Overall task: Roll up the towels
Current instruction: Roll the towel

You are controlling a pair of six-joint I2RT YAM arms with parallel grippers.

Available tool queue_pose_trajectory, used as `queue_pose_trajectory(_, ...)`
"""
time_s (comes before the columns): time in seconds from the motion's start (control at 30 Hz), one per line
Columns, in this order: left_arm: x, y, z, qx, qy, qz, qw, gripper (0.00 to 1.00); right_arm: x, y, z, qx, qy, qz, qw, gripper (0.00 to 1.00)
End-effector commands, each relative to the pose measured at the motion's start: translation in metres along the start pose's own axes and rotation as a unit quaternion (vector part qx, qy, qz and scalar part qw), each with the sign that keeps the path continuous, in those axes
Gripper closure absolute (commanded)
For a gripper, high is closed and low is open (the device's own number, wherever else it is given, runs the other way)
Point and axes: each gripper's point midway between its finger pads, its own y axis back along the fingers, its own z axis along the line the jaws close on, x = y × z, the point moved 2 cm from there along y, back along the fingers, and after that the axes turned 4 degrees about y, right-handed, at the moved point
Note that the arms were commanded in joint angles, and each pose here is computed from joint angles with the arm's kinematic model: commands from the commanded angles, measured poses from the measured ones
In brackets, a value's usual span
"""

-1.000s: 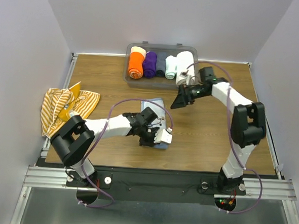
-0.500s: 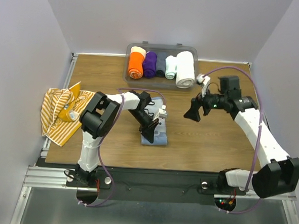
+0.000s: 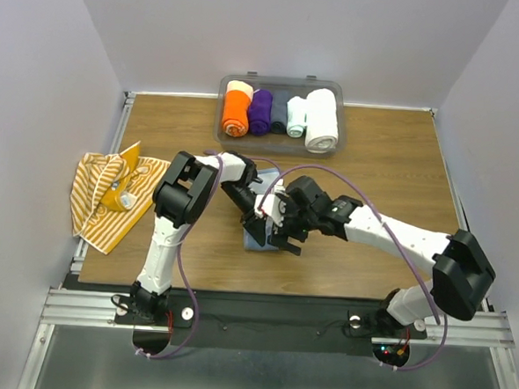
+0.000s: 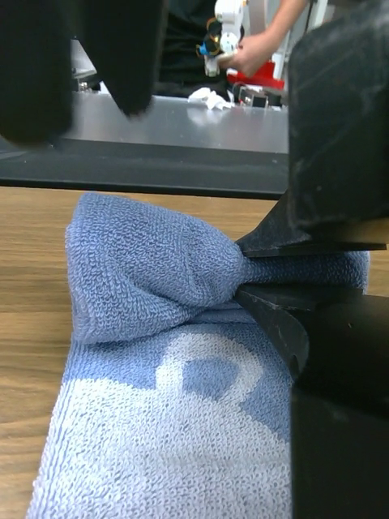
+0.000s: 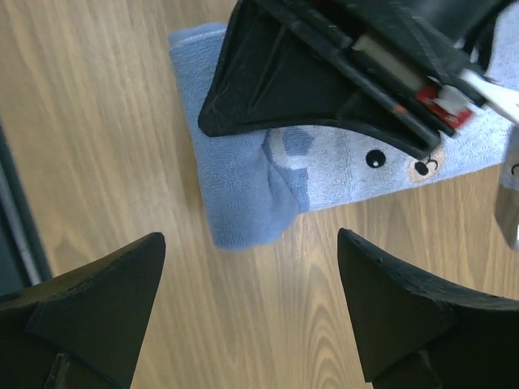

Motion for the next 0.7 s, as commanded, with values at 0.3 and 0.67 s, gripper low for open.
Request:
queue_pose_trajectory(0.3,0.012,0.008,0.028,-0.026,-0.013,0.032,0.999,0.73,0.005,-0.066,0.013,0.017,0.106,0.011,0.994,0.20)
queue_pose_trajectory(0.67,-0.006,0.039,-0.008,-0.042,-0.072,-0.012,0.996,0.59,0.013,-0.070,0.036,-0.031,0.073,-0.002,0.997,0.99)
